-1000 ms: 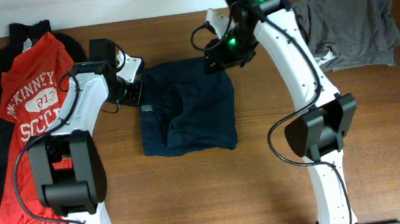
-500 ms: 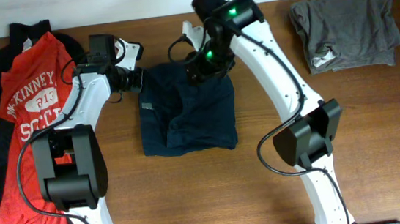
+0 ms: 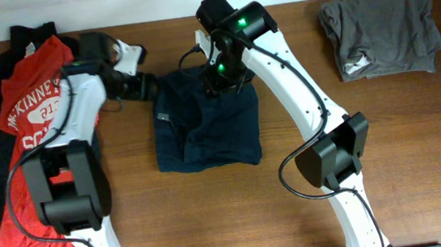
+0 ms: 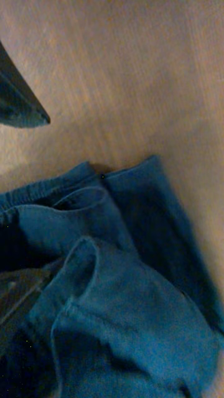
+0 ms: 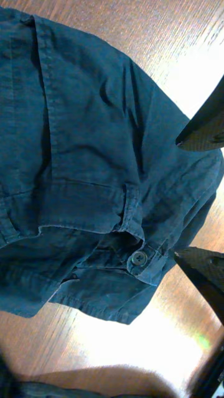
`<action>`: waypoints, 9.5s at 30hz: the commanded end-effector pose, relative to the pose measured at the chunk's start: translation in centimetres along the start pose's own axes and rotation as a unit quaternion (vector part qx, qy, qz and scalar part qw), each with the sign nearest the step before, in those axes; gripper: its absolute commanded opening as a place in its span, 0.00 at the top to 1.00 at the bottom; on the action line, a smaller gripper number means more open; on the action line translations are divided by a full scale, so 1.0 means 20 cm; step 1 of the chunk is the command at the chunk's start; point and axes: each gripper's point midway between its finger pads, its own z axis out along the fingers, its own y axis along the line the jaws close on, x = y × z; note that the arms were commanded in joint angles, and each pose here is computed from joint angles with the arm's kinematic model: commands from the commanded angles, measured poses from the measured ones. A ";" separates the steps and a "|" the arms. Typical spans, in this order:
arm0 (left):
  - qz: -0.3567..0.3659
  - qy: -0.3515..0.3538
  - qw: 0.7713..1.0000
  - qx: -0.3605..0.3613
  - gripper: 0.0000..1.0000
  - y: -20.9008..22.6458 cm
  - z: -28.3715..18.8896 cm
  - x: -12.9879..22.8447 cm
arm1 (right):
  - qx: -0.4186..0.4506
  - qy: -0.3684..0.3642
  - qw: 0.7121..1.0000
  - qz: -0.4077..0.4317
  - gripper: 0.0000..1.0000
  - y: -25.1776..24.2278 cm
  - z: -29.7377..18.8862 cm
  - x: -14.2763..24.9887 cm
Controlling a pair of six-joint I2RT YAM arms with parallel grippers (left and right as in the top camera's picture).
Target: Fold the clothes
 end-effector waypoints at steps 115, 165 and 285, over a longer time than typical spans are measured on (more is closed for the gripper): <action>0.091 -0.001 0.996 0.024 0.63 -0.03 0.27 -0.04 | 0.152 -0.019 0.977 0.150 0.96 0.33 0.69 0.25; -0.012 0.042 0.999 0.003 0.01 0.10 -0.10 -0.08 | -0.115 0.006 0.980 0.162 0.15 -0.34 0.26 0.29; -0.287 -0.104 0.934 -0.185 0.32 1.15 -0.53 0.03 | 0.190 -0.058 0.967 -0.162 0.41 0.23 1.01 0.06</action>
